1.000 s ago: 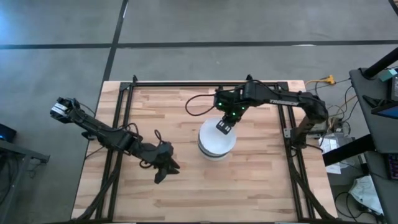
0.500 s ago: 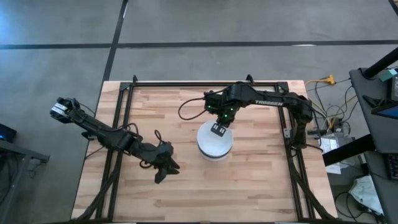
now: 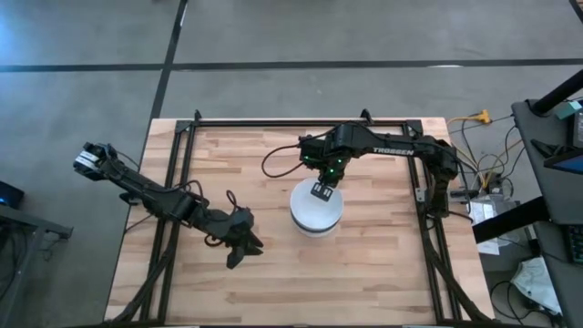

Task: Nest bowls inside each other
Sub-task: Stack the white bowl on the gray bowl

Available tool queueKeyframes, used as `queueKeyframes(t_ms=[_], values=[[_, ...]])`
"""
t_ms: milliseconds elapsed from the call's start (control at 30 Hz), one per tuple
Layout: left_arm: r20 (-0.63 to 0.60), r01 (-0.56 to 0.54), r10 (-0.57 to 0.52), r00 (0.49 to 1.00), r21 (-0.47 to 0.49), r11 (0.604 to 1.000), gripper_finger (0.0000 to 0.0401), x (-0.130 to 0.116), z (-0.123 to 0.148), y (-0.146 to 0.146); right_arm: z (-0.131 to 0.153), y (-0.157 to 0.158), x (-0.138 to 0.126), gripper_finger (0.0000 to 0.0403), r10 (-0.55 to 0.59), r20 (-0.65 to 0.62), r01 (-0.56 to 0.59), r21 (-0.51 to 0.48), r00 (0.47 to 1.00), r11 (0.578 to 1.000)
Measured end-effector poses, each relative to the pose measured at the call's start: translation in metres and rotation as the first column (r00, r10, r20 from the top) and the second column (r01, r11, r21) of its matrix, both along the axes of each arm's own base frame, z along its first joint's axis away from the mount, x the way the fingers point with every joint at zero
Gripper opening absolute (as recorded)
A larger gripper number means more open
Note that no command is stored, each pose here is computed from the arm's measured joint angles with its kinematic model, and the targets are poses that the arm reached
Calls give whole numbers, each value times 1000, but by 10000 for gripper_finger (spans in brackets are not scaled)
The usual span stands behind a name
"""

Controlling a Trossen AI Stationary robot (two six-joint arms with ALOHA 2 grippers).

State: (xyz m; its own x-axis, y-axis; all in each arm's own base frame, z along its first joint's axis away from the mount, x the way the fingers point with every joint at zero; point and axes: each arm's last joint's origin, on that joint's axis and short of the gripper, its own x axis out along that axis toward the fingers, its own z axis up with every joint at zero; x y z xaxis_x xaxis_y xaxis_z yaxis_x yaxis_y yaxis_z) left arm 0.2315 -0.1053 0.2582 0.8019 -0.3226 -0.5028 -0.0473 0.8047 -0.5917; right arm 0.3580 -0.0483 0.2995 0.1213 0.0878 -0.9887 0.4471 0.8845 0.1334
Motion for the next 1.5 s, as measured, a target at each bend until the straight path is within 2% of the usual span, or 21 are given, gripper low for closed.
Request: queueKeyframes(t_ms=[767, 867, 1167, 1300, 1500], values=[[0, 1, -1, 1000, 0, 1000, 111, 0, 0, 0, -5, 0, -1, 10, 23, -10, -23, 12, 1000, 1000], [0, 1, -1, 1000, 0, 1000, 111, 0, 0, 0, -5, 0, -1, 23, 12, -12, -12, 13, 1000, 1000], [0, 1, -1, 1000, 0, 1000, 111, 0, 0, 0, -5, 1, -1, 99, -28, -15, 28, 19, 999, 999], [9, -4, 4, 1000, -1, 1000, 111, 1, 1, 0, 3, 1, -3, 112, -29, 3, 29, 11, 1000, 1000], [22, -37, 37, 999, 10, 999, 111, 4, 2, 6, 30, 0, -4, 115, -30, 84, 31, -3, 996, 1000]])
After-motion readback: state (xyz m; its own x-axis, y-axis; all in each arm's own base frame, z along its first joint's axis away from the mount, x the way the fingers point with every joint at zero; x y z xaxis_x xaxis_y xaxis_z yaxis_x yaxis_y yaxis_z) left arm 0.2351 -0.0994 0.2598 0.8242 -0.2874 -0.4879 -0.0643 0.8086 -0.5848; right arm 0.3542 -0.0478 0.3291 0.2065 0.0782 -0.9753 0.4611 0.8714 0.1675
